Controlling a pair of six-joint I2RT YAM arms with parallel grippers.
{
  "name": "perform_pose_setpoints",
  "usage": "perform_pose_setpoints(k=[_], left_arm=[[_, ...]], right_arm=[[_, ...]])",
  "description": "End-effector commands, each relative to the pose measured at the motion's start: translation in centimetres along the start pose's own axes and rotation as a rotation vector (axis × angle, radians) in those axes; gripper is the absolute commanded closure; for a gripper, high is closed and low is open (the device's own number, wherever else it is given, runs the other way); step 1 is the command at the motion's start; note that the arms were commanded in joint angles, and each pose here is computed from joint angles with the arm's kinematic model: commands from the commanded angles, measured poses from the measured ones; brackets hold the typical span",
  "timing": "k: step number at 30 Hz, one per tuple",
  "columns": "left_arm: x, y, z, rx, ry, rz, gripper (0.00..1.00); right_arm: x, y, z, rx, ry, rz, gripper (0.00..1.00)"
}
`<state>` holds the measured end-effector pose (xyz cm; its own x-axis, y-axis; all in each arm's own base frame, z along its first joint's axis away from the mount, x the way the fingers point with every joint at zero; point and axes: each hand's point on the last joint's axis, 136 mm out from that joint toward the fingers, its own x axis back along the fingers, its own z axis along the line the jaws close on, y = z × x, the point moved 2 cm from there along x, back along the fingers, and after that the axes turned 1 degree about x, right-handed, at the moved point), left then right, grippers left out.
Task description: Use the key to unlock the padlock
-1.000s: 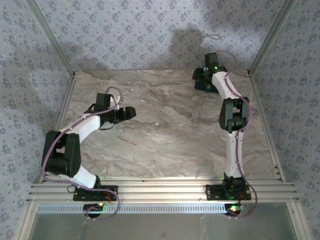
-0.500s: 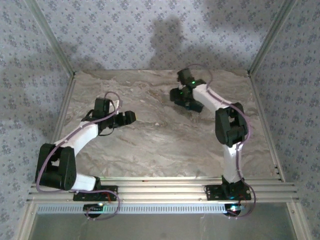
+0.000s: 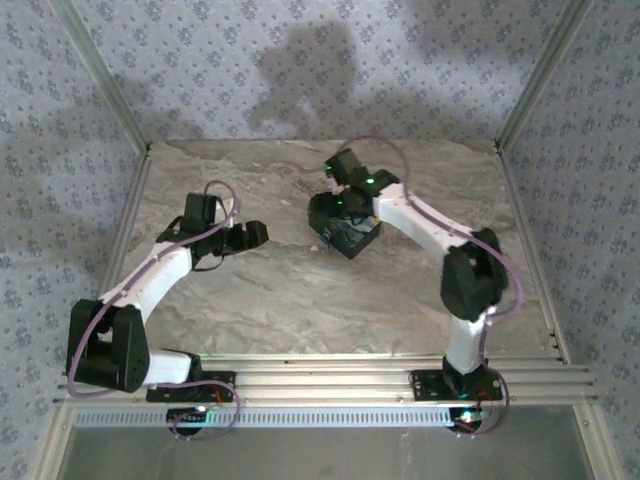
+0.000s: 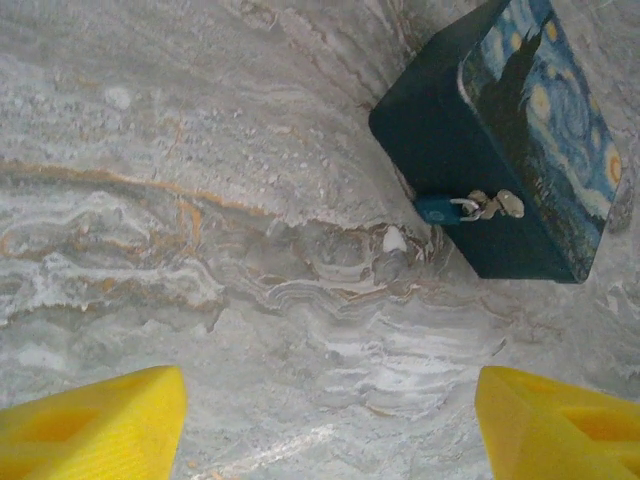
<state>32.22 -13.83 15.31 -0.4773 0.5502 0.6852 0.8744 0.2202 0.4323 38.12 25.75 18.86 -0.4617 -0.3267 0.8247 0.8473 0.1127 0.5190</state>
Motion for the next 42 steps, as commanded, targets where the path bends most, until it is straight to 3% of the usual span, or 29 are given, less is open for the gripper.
perform_pose_setpoints(k=[1, 7, 13, 17, 20, 26, 33, 42], left_arm=[[0.1, 2.5, -1.5, -0.031, -0.033, -0.007, 0.24], [-3.1, 5.4, -2.9, -0.041, -0.078, 0.035, 0.26], [-7.3, 7.4, -5.7, -0.091, -0.128, 0.103, 0.27], [-10.3, 8.4, -7.8, -0.119, -0.163, 0.134, 0.30], [-12.4, 8.7, -9.0, -0.140, -0.178, 0.153, 0.31], [-15.3, 8.0, -9.8, -0.126, -0.194, 0.202, 0.35], [-15.8, 5.0, -9.8, -0.087, -0.207, 0.219, 0.35], [-15.6, 5.8, -8.4, -0.074, -0.136, 0.172, 0.35]], right_arm=[[2.3, -1.8, -3.5, -0.194, -0.035, -0.018, 0.15], [2.0, -6.4, -7.8, -0.376, -0.033, 0.010, 0.15], [0.3, -7.1, -9.3, -0.453, 0.008, 0.039, 0.19], [-1.1, -5.9, -9.6, -0.460, 0.040, 0.072, 0.37], [-2.2, -4.7, -9.4, -0.456, 0.063, 0.096, 0.41], [-5.0, -2.9, -10.2, -0.431, 0.093, 0.141, 0.41], [-8.9, 1.5, -11.4, -0.440, 0.153, 0.142, 0.41], [-9.6, 6.1, -11.3, -0.421, 0.168, 0.095, 0.36]])
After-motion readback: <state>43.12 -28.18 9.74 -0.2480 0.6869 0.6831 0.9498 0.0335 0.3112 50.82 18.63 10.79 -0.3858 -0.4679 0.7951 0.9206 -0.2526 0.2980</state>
